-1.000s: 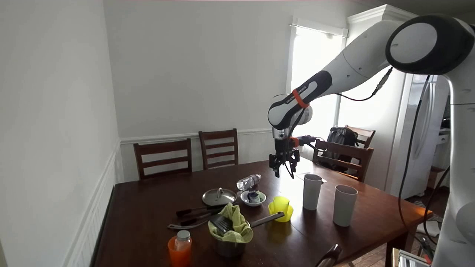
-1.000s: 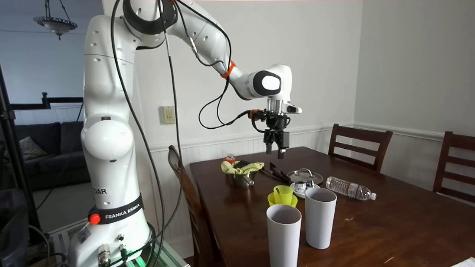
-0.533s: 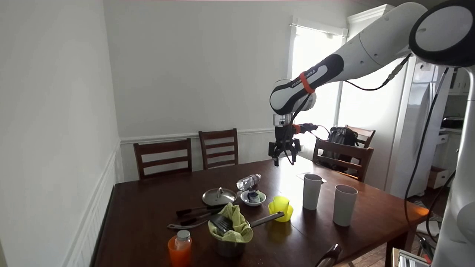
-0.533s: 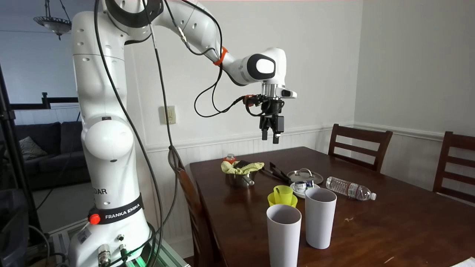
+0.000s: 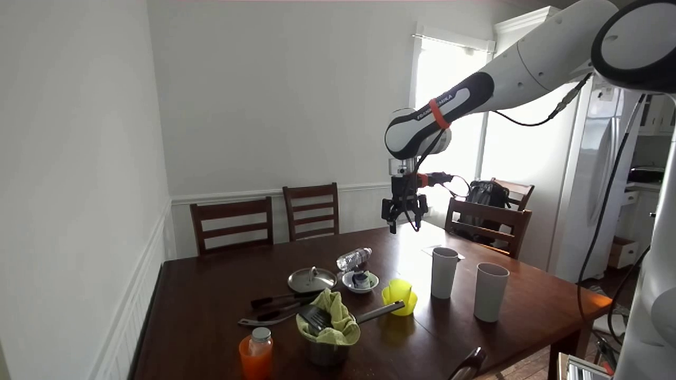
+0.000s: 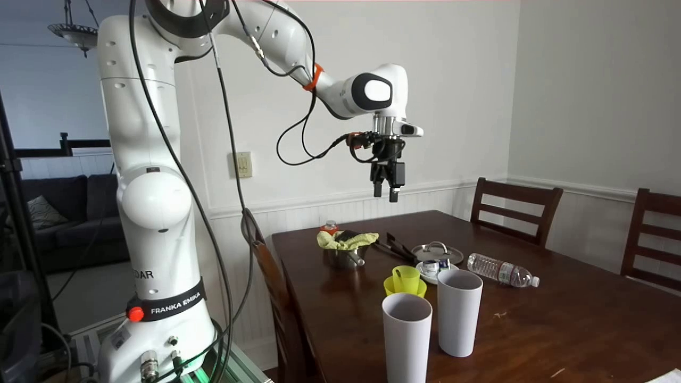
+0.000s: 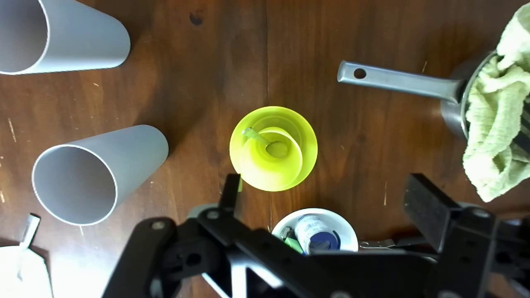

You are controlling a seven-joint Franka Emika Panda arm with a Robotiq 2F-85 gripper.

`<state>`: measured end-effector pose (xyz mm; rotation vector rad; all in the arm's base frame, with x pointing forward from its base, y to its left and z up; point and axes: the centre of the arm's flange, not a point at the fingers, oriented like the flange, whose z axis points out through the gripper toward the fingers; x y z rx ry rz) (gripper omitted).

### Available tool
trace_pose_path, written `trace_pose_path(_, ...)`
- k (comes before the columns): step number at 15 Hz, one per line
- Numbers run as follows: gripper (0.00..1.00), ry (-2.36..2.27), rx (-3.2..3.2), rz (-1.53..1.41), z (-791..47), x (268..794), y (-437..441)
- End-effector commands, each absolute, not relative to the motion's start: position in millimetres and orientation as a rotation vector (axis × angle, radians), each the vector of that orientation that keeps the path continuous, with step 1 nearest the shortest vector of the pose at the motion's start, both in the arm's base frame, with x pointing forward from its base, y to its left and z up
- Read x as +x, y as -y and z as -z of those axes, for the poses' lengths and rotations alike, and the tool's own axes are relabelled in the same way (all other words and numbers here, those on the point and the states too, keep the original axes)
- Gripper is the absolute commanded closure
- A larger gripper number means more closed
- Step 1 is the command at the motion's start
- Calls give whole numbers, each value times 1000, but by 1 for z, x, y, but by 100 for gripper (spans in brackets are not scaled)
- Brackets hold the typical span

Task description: Slide the yellow bowl backwards and put the yellow cup inside the yellow bowl, remove the spoon from the orange cup and move it into the yellow cup

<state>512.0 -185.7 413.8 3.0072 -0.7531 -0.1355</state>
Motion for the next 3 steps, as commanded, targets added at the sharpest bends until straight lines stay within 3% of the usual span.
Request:
trace_pose_path(1, 0, 753, 3007, 136, -414, 512, 186)
trace_pose_path(3, 0, 753, 3007, 136, -414, 512, 186)
